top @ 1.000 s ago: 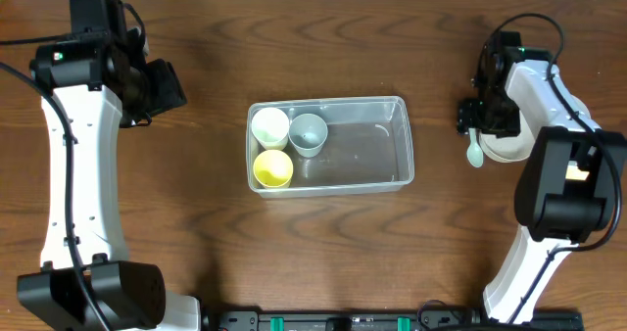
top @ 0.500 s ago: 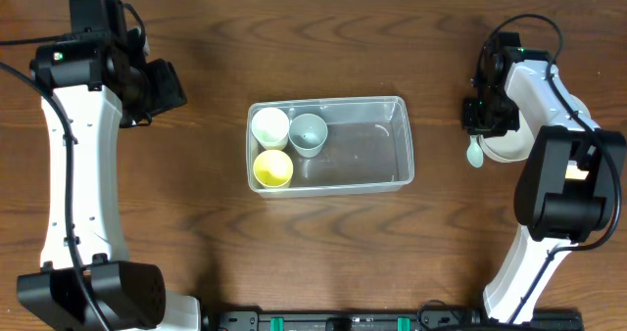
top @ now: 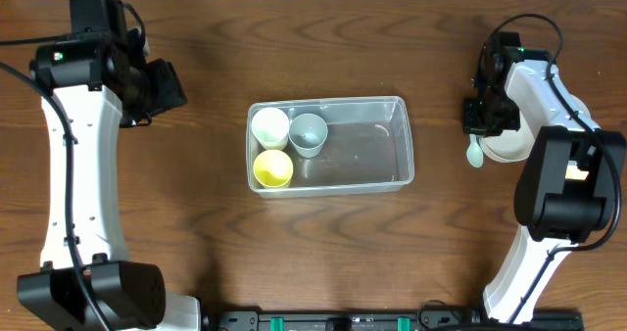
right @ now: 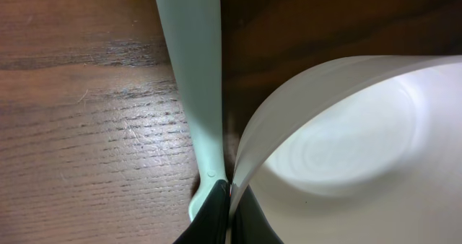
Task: Pack container
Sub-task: 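Reach the right gripper to the white plate and grasp it, then carry the white plate into the container's right side and release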
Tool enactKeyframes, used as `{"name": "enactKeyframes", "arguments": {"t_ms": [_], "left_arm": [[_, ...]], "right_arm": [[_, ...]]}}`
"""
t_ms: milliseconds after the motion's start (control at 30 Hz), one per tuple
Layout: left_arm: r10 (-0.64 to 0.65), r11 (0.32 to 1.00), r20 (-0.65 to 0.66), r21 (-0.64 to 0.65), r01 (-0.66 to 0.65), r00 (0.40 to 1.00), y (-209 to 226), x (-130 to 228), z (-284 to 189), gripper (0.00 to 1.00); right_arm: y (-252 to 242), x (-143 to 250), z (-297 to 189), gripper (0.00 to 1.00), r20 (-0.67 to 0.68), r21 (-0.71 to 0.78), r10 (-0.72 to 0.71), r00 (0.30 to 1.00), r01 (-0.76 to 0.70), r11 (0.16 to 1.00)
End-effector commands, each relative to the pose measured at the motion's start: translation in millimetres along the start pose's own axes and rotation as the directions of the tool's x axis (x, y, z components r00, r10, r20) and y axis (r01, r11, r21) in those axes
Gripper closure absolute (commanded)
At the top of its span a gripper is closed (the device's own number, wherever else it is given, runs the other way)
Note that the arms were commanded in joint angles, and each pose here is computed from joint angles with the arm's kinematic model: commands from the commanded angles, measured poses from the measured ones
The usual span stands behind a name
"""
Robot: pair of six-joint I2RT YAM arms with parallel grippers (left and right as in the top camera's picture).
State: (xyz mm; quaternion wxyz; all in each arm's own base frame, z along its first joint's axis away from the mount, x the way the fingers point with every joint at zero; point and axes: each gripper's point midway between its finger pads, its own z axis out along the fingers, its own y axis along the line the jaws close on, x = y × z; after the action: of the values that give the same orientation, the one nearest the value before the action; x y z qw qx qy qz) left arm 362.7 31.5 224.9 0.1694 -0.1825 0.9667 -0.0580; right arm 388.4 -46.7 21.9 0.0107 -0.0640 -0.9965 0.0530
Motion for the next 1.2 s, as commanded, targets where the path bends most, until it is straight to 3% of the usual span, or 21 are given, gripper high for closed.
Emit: {"name": "enactKeyframes", "arguments": {"t_ms": [0, 233, 400, 533, 633, 800, 1000, 1167], "left_arm": [[-0.016, 1.000, -0.011, -0.005, 0.016, 1.000, 1.9, 2.3, 1.9, 0.39], [-0.016, 1.000, -0.012, -0.006, 0.016, 1.000, 2.0, 2.7, 1.9, 0.39], [-0.017, 1.000, -0.013, -0.006, 0.016, 1.000, 2.1, 3.0, 1.9, 0.39], [-0.017, 1.000, -0.013, -0.006, 0.016, 1.000, 2.1, 3.0, 1.9, 0.39], [-0.017, 1.000, -0.013, -0.006, 0.016, 1.000, 2.1, 3.1, 1.9, 0.39], [-0.017, 1.000, -0.015, -0.006, 0.017, 1.000, 2.2, 3.3, 1.9, 0.39], [-0.017, 1.000, -0.014, -0.007, 0.017, 1.000, 2.3, 3.3, 1.9, 0.39], [-0.016, 1.000, -0.017, -0.011, 0.015, 1.000, 3.1, 4.0, 1.9, 0.39]], "right_arm": [[-1.3, -2.2, -12.7, 0.99, 0.024, -0.011, 0.005, 1.000, -0.005, 1.000], [19.9, -20.9, -111.2, 0.99, 0.243, -0.095, -0.051, 0.969, 0.077, 0.993], [80.0, -15.1, -199.0, 0.99, 0.487, -0.146, -0.234, 0.842, 0.342, 0.928], [140.8, 16.4, -229.4, 0.99, 0.558, -0.076, -0.435, 0.707, 0.566, 0.821], [187.7, 43.9, -226.4, 0.99, 0.543, -0.052, -0.560, 0.626, 0.690, 0.722], [238.2, 77.2, -192.9, 0.99, 0.454, -0.010, -0.700, 0.551, 0.789, 0.615], [268.5, 92.7, -135.3, 0.99, 0.315, -0.046, -0.777, 0.545, 0.827, 0.561], [271.6, 91.8, -92.7, 0.99, 0.211, -0.075, -0.789, 0.577, 0.814, 0.576]]}}
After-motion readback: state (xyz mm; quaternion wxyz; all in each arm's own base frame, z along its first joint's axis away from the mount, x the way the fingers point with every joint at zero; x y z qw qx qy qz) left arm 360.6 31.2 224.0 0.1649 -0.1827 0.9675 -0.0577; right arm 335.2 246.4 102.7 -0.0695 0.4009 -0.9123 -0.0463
